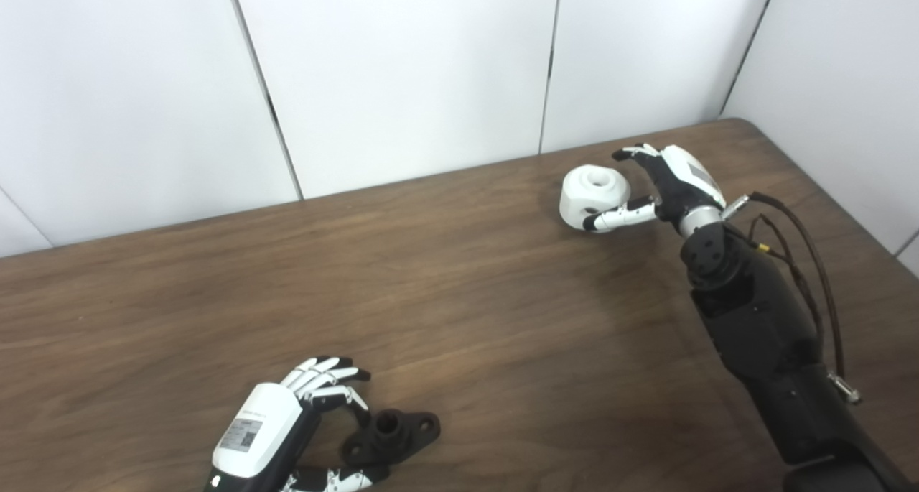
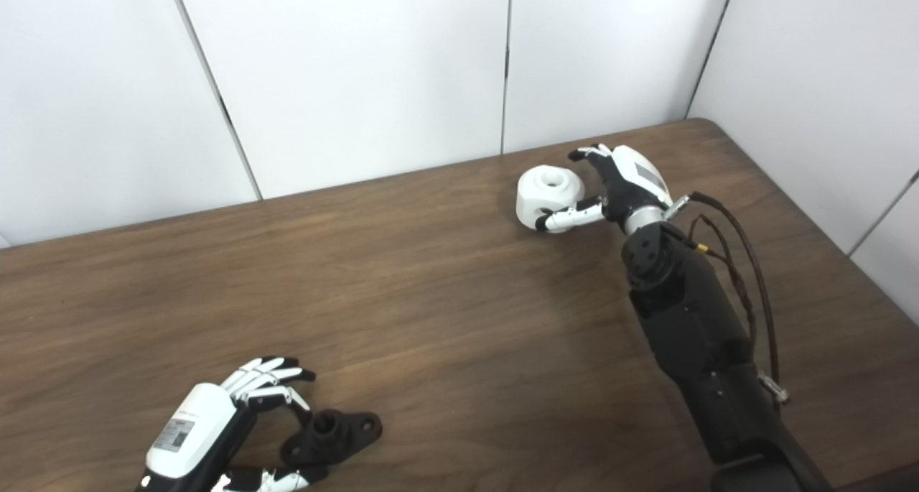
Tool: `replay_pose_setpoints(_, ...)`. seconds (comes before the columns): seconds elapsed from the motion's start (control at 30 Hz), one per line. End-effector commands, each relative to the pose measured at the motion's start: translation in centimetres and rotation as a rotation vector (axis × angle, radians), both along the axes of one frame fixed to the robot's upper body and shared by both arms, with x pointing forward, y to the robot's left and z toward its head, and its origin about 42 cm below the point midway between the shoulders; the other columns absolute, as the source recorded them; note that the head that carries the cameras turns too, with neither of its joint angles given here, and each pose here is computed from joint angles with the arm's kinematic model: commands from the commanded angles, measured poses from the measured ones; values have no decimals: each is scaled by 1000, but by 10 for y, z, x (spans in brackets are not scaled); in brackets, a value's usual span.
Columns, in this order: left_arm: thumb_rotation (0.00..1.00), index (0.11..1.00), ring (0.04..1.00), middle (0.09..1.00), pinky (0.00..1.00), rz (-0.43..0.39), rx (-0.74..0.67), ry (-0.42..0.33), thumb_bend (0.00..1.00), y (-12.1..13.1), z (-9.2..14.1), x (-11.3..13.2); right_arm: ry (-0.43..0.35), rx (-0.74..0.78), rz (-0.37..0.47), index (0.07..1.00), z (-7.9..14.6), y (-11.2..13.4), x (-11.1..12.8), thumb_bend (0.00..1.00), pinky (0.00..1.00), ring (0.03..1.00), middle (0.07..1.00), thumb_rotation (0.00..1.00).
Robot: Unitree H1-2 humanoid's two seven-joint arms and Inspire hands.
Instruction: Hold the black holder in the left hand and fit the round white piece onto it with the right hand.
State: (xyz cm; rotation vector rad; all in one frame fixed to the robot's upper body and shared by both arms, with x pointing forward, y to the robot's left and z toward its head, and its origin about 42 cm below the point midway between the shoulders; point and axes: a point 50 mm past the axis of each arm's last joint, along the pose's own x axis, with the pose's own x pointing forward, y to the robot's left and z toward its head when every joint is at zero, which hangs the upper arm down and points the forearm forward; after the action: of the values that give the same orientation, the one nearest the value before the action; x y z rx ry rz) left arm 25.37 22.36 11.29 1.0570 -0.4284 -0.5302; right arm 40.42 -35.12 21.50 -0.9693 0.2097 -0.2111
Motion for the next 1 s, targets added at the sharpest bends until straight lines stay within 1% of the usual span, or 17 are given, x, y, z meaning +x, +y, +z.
replay_pose_setpoints(0.0,55,486,873,798,906,30,90,40,524,10,-7,-1,-89,-31,-1,804,28,2,11,817,1000,1000,949,290)
replay_pose_setpoints(0.37,55,486,879,800,913,26,97,45,524,8,-7,0,-90,-69,0,768,25,3,12,824,1000,1000,940,247)
replay_pose_setpoints(0.63,55,486,881,801,914,25,96,44,523,8,-5,0,-96,-69,6,767,24,1,12,837,1000,1000,936,245)
replay_pose_setpoints(0.97,55,486,877,800,907,19,94,41,524,7,-7,-2,-101,-79,18,767,28,5,13,808,1000,1000,934,262)
